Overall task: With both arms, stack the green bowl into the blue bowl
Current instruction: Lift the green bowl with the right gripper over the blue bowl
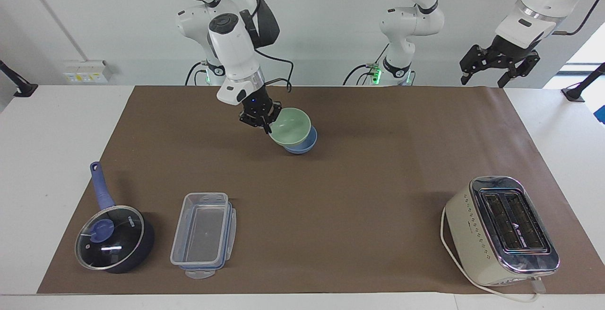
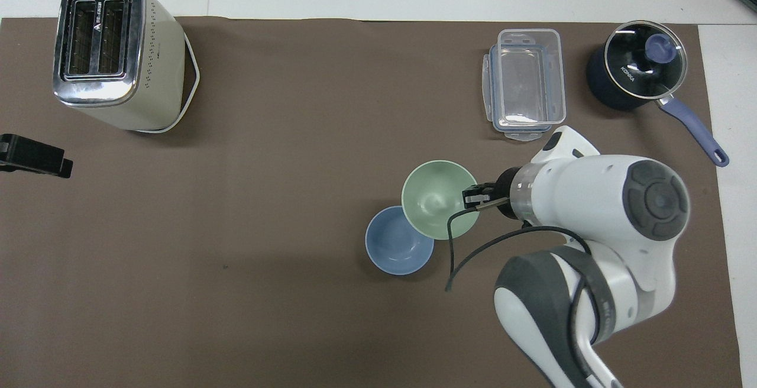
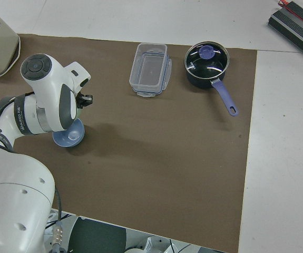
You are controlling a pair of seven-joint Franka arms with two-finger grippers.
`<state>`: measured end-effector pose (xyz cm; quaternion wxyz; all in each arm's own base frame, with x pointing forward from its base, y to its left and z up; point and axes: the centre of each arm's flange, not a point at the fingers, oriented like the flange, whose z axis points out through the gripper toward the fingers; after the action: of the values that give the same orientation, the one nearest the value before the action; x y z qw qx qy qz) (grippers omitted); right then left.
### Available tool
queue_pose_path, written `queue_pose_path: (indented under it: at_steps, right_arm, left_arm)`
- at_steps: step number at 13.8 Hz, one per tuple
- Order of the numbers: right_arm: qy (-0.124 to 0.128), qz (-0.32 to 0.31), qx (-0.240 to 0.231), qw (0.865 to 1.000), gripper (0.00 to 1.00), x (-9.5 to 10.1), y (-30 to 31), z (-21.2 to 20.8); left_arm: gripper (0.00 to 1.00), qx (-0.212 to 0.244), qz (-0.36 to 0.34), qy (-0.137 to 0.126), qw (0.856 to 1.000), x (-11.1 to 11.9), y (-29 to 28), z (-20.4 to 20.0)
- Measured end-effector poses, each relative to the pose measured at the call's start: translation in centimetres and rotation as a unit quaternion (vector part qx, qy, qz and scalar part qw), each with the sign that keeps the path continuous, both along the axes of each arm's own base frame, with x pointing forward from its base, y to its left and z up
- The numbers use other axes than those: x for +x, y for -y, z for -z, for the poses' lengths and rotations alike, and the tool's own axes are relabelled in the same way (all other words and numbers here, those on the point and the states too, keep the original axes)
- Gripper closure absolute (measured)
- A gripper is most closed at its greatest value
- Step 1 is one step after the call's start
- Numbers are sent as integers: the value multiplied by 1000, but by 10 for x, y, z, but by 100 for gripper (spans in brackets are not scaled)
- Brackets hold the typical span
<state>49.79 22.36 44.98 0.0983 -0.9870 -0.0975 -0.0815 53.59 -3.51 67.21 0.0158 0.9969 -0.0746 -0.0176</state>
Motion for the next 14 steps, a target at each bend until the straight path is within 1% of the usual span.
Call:
queue_pose_path:
  at_steps: [1, 4, 5, 8, 11, 13, 14]
  right_arm:
    - [0, -3, 0, 1000, 96, -2, -4, 2]
    - [13, -8, 4, 1000, 96, -13, -18, 17]
    - [12, -8, 3, 1000, 96, -17, -20, 24]
    - [0, -8, -3, 1000, 96, -26, -23, 43]
    - [-7, -9, -6, 1000, 96, -30, -22, 50]
    - [-7, -12, -7, 1000, 96, -32, -25, 53]
    - [-3, -15, -6, 1000, 96, -34, -28, 55]
  left_arm:
    - [0, 0, 0, 0, 1000, 0, 0, 0]
    - [0, 0, 0, 0, 1000, 0, 0, 0]
    - [0, 0, 0, 0, 1000, 0, 0, 0]
    - [0, 0, 0, 0, 1000, 0, 0, 0]
    - [0, 0, 0, 0, 1000, 0, 0, 0]
    - [0, 0, 0, 0, 1000, 0, 0, 0]
    - [0, 0, 0, 0, 1000, 0, 0, 0]
